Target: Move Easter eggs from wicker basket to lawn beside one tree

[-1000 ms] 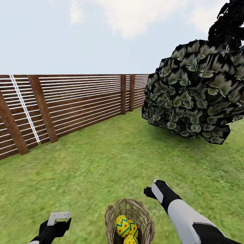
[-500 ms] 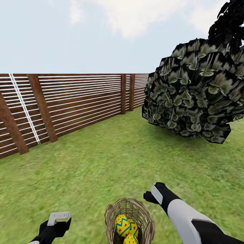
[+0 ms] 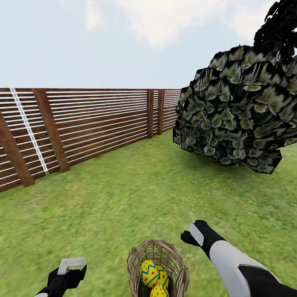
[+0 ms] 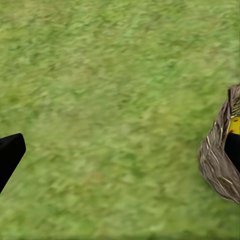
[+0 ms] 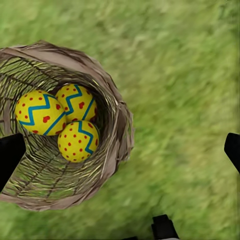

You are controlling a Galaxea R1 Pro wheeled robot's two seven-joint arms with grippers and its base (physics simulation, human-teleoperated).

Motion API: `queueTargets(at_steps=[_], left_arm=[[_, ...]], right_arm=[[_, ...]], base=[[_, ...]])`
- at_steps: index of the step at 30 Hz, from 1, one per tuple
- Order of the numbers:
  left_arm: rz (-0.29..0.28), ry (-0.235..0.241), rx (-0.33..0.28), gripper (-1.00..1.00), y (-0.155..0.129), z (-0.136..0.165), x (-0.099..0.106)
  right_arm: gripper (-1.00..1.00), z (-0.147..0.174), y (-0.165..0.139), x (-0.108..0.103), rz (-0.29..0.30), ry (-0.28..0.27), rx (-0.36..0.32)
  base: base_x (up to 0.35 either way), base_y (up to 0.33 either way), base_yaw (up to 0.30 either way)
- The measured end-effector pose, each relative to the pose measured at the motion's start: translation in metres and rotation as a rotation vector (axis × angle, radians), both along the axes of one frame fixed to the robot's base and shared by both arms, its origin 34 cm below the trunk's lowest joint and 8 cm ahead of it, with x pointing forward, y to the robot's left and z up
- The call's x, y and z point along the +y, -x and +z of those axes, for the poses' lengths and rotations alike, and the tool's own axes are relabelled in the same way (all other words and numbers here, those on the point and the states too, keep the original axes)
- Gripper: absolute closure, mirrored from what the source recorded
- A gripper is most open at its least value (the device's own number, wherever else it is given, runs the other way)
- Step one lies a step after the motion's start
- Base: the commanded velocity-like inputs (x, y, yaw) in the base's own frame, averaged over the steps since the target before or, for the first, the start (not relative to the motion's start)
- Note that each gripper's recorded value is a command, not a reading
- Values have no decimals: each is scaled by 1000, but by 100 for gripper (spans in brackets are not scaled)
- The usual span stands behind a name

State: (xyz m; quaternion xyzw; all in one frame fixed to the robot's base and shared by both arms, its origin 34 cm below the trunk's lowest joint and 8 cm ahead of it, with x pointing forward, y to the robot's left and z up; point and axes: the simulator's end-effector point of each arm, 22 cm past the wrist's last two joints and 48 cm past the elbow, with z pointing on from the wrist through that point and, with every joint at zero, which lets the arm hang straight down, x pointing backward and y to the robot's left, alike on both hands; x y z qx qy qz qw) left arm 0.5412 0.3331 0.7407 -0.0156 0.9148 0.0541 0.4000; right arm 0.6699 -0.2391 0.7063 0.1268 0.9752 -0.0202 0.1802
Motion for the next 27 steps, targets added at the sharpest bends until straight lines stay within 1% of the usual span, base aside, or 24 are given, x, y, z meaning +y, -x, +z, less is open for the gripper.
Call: queueTargets(at_steps=[27], left_arm=[[-1, 1, 0, -100, 0, -42, -1]], right_arm=[[-100, -40, -2, 5, 8, -3, -3]], base=[[0, 0, 0]])
